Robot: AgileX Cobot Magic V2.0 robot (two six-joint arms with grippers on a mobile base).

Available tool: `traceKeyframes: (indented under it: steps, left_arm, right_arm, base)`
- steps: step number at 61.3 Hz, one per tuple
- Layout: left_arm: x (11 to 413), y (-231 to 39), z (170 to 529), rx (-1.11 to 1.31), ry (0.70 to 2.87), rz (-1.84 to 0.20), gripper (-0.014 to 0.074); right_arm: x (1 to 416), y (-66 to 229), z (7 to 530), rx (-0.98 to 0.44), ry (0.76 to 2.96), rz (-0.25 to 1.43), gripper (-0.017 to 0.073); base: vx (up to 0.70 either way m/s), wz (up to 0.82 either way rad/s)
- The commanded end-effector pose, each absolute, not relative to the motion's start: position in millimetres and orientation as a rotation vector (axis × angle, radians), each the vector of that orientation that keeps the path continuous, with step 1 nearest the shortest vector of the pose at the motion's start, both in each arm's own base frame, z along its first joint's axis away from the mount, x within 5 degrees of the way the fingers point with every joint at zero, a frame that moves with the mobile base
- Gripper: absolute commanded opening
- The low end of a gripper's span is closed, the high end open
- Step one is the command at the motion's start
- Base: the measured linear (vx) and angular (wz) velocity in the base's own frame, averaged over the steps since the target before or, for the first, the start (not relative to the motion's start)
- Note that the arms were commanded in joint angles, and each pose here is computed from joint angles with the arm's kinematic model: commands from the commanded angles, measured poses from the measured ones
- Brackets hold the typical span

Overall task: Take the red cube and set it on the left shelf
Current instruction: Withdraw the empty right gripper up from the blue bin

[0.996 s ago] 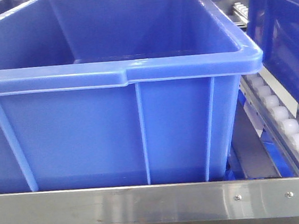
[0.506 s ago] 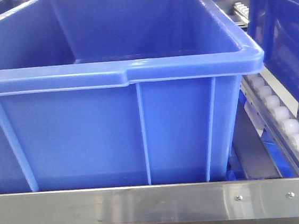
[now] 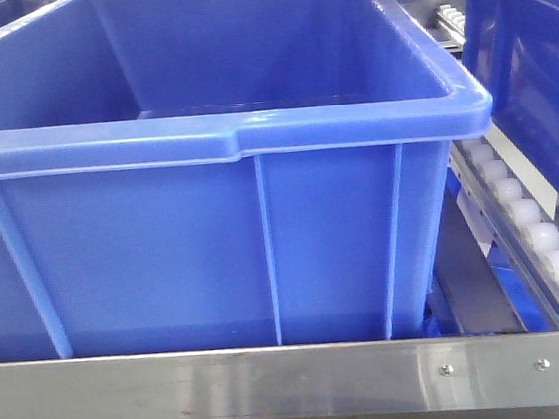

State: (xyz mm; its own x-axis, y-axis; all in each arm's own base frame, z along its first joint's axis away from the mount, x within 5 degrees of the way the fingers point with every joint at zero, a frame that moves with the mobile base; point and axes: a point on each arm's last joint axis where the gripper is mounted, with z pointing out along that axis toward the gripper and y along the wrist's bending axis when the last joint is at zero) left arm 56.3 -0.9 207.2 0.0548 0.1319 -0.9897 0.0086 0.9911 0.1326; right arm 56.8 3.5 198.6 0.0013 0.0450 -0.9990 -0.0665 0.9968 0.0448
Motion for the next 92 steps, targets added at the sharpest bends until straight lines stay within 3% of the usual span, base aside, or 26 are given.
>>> traceKeyframes:
  steps: [1,92]
  left_arm:
    - [57.2,-1.1,207.5,0.108,1.452,0.089,0.0106]
    - [57.2,-1.1,207.5,0.108,1.452,0.089,0.0106]
  right_arm:
    - [53.1,4.1,216.8,-0.032,1.42,0.084,0.0057]
    - [53.4,3.8,215.9,-0.059,1.43,0.048,0.0057]
  base:
    - [0.0,0.0]
    - [0.0,0.0]
